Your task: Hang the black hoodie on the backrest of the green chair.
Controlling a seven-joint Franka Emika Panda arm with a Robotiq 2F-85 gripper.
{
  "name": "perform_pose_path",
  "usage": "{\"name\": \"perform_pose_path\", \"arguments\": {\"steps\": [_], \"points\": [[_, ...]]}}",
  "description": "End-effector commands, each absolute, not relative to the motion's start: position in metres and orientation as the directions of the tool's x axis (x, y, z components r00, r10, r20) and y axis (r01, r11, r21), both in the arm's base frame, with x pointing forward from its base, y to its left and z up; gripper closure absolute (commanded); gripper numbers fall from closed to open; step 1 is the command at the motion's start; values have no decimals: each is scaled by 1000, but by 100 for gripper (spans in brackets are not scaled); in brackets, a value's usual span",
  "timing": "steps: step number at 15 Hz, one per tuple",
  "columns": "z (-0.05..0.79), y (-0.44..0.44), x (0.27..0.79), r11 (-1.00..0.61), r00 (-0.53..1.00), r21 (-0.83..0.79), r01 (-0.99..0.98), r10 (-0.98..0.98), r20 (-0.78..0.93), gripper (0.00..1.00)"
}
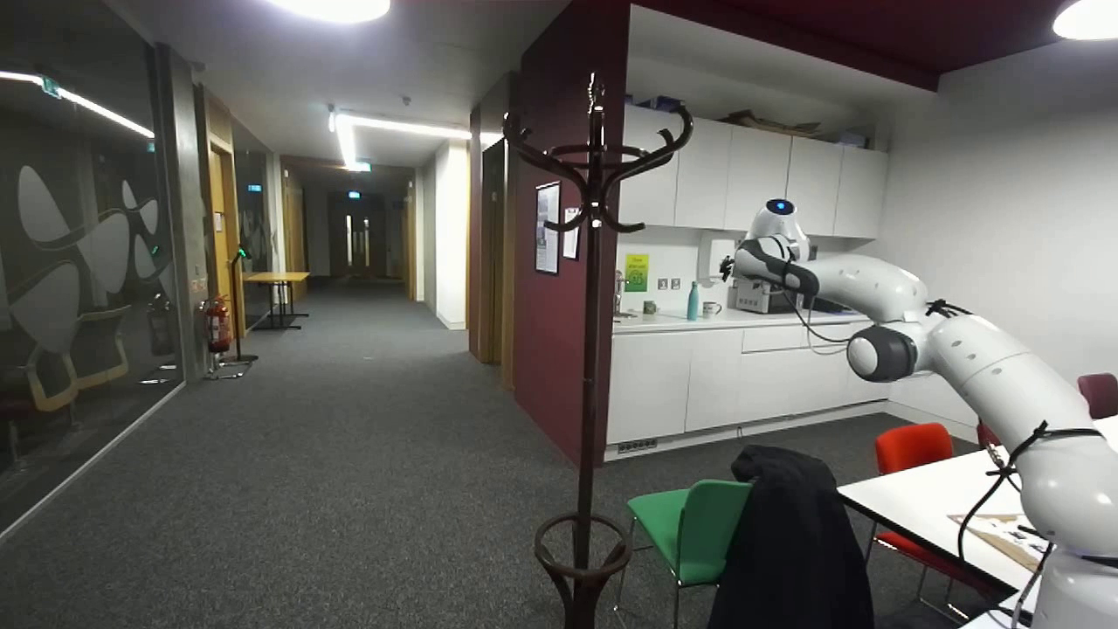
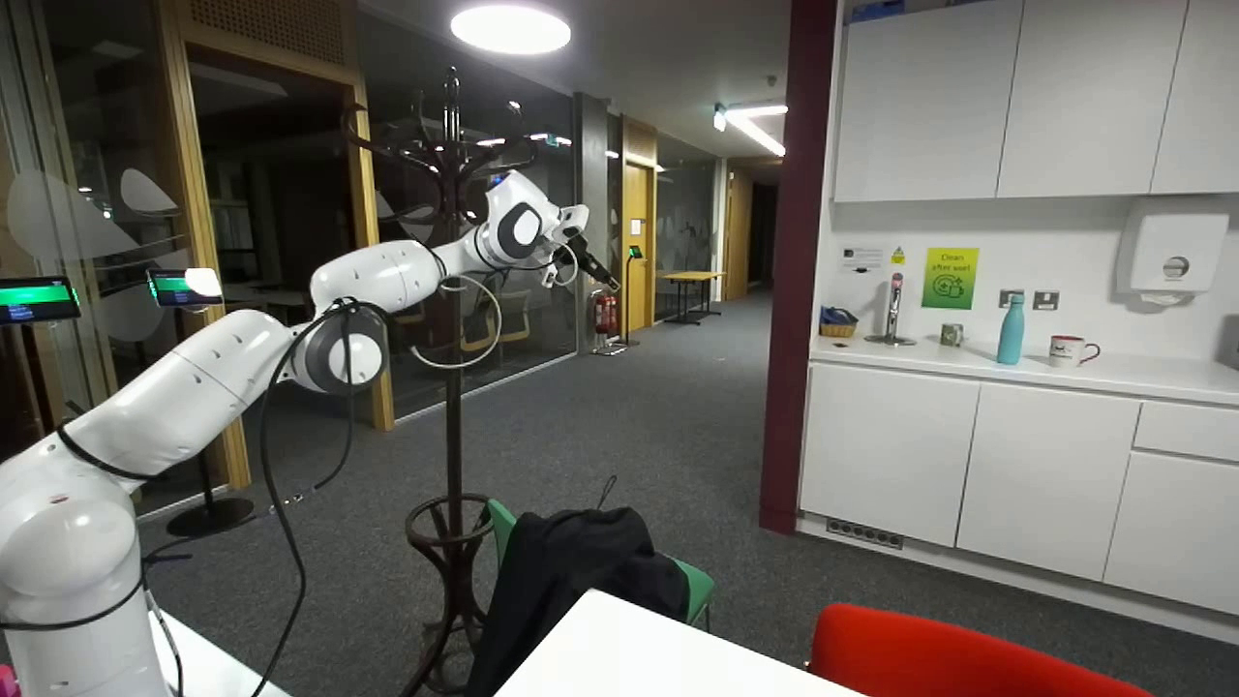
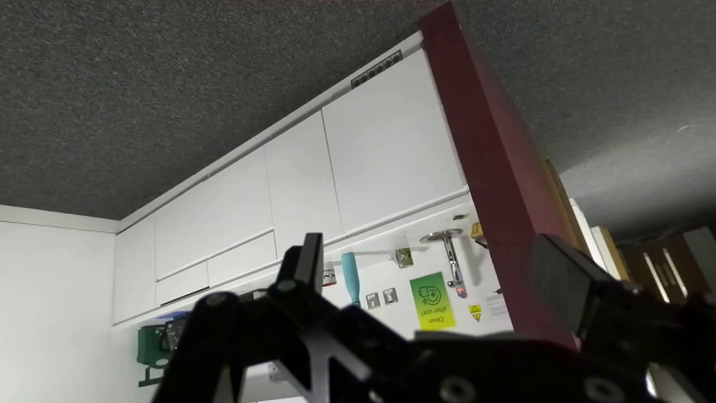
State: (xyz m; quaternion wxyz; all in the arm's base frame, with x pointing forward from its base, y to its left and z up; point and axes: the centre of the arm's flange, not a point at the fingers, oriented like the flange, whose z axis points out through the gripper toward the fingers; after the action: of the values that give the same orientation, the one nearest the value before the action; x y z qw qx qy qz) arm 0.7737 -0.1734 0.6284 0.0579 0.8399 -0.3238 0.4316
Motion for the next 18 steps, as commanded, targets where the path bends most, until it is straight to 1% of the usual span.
{"name": "perform_pose_path", "arguments": {"steps": [1,5,9,13,14,18], "points": [[662,-174,763,-745,432,-172,-645,-540,722,0],[667,-166,744,-784,550,-20,-621,-454,701,0],[669,-154,727,-822,647,64,-566,-395,652,0],[677,-151,719,-824,640,97,-559,-353,682,0],[670,-153,738,-825,634,50,-563,-392,666,0],[672,-153,737,-820,632,65,-569,-385,673,0]]}}
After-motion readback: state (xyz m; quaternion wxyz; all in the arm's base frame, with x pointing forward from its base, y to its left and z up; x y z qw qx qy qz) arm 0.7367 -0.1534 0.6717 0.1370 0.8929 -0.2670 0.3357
